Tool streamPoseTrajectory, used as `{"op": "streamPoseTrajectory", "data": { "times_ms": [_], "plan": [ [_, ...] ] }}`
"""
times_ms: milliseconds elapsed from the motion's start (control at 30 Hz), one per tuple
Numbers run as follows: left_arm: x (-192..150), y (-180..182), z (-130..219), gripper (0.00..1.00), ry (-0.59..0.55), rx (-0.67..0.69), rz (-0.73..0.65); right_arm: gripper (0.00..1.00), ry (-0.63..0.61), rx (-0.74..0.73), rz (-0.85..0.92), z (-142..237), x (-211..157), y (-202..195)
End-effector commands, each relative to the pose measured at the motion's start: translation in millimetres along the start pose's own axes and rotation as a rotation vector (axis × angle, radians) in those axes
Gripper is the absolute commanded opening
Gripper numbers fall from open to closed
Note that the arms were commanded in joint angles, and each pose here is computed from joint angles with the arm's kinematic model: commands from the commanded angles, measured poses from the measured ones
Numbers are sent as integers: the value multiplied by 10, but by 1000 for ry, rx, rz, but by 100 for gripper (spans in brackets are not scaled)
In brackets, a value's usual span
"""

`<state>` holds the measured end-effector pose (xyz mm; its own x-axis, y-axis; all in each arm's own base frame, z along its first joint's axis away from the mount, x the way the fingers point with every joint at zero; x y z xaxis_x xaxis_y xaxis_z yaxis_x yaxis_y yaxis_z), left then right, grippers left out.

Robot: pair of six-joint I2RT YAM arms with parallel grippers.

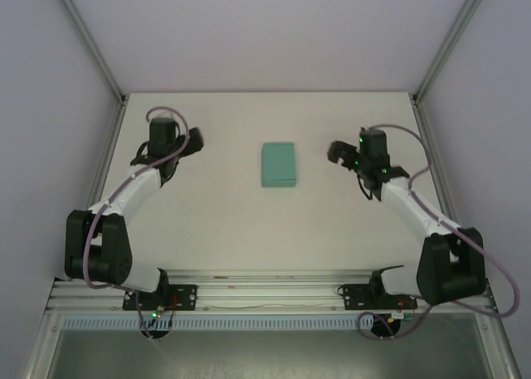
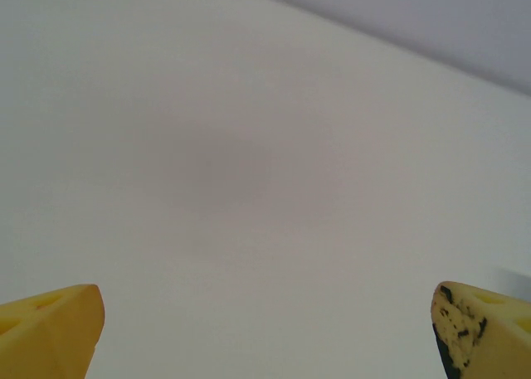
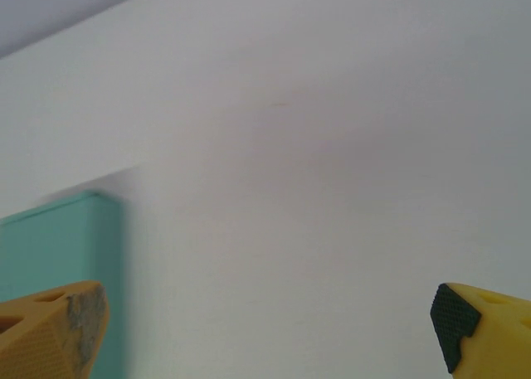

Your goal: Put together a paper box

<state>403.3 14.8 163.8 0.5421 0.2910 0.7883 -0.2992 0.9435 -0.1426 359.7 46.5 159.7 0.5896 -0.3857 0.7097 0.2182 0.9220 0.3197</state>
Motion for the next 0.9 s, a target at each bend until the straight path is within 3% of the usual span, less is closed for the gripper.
{"op": "streamPoseTrajectory", "data": {
  "times_ms": [0,167,333,433,567,633,700,867],
  "plan": [
    [54,445,-19,100,-173,203,-64,100,-233,-149,71,56,210,-350],
    [4,481,-89,100,-241,176,-90,100,-338,-163,58,-116,162,-660],
    [-18,461,139,100,-373,123,-161,100,-394,-173,99,-213,96,-763],
    [-109,487,297,100,-429,97,-148,100,-442,-177,31,-261,24,-944],
    [-430,569,270,100,-425,84,-131,100,-373,-156,32,-402,9,-949],
    [-467,554,156,100,-434,85,-147,100,-415,-138,34,-391,19,-936],
    [-524,556,-35,100,-405,111,-171,100,-378,-151,37,-403,4,-939],
    [-525,586,-1,100,-416,107,-141,100,-386,-144,39,-406,5,-932]
  ]
}}
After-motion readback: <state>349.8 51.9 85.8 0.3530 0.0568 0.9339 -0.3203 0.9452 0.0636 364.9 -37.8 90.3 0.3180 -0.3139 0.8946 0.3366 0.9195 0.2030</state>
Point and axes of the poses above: each hand's point on the last joint's axis, 136 mm out from that joint toward the fingers, its own z axis back along the fingers, its own y axis along the line the jaws close on, x = y × z, the point moved 2 cm from there along z, back along the fingers, and after that the axes turned 4 degrees about -z, right-handed, at the moved point
